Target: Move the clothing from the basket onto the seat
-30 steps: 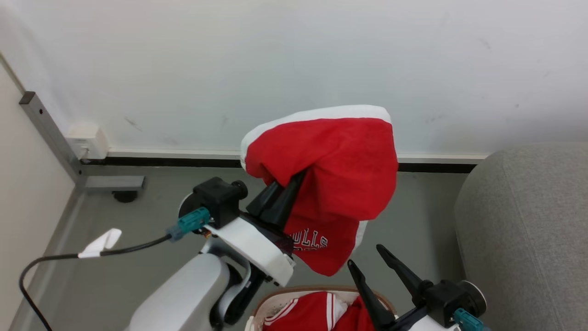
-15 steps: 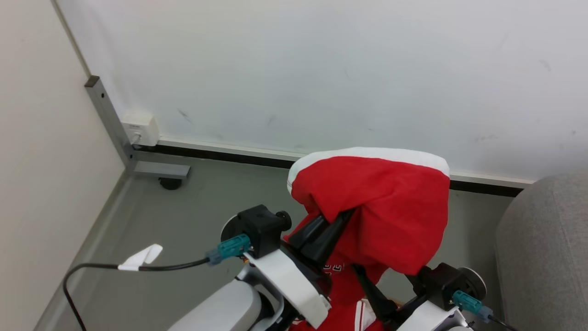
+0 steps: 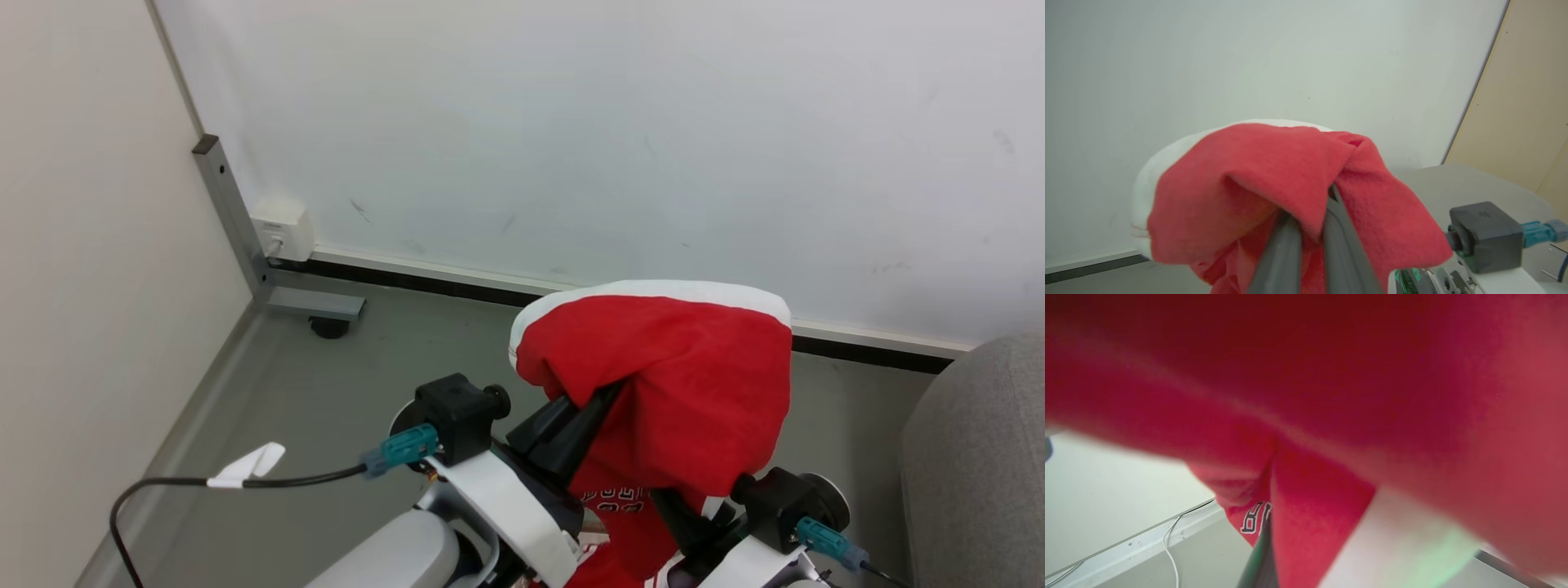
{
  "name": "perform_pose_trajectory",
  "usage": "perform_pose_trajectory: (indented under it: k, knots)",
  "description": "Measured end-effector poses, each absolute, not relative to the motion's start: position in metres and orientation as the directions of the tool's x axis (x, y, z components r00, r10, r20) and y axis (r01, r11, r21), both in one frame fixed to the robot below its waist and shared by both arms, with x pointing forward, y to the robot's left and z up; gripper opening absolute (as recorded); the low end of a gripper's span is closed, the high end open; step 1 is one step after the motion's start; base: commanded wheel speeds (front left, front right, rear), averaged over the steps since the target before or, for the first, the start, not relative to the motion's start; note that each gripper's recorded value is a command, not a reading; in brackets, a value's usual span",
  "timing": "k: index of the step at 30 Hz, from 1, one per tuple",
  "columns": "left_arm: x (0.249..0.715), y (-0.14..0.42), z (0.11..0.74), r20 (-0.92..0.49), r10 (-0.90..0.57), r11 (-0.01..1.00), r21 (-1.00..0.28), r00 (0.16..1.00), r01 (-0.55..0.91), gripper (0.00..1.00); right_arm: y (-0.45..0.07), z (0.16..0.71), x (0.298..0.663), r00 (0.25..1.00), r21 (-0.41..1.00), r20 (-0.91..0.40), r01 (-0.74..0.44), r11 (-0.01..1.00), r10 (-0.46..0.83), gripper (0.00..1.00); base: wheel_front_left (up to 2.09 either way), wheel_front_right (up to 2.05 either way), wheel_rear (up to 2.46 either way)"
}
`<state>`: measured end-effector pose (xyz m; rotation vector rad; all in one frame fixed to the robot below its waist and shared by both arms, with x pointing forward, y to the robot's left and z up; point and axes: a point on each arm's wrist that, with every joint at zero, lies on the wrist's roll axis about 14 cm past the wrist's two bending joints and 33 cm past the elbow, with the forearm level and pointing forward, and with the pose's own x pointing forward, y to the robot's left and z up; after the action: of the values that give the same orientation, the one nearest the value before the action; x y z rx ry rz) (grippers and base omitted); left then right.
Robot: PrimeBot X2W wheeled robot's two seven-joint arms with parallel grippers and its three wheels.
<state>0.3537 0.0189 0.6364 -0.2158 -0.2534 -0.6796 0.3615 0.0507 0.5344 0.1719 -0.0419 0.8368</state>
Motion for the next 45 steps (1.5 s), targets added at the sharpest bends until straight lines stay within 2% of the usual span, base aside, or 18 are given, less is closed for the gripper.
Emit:
perform_pose_trajectory:
  k: [26,27,28,29,30,37,45]
  knots:
    - [0.366,0.005,0.623,0.252,-0.622,0.738,-0.127,0.741,0.662,0.00,0.038,0.532,0.357,0.688,0.151,0.107,-0.725,0.672,0.718,0.00,0.00,0.00,0.00]
    - [0.366,0.002,0.621,0.248,-0.627,0.735,-0.126,0.738,0.667,0.06,0.038,0.532,0.357,0.688,0.154,0.108,-0.725,0.672,0.718,0.00,0.00,0.00,0.00]
    - [0.366,0.000,0.621,0.245,-0.632,0.731,-0.126,0.735,0.670,0.38,0.037,0.534,0.357,0.690,0.157,0.112,-0.723,0.673,0.715,0.00,0.00,0.00,0.00]
    - [0.367,-0.002,0.620,0.243,-0.636,0.728,-0.126,0.732,0.674,0.88,0.036,0.535,0.357,0.694,0.159,0.118,-0.719,0.677,0.710,0.00,0.00,0.00,0.00]
    - [0.368,-0.004,0.620,0.242,-0.640,0.724,-0.126,0.729,0.678,1.00,0.034,0.537,0.358,0.700,0.162,0.124,-0.714,0.681,0.704,0.00,0.00,0.00,0.00]
    - [0.371,-0.021,0.613,0.221,-0.680,0.691,-0.124,0.699,0.712,1.00,0.003,0.548,0.369,0.763,0.178,0.161,-0.646,0.742,0.626,0.00,0.00,0.00,0.00]
    - [0.369,-0.050,0.604,0.216,-0.743,0.624,-0.122,0.634,0.772,1.00,-0.057,0.551,0.376,0.857,0.176,0.176,-0.511,0.842,0.484,0.00,0.00,0.00,0.00]
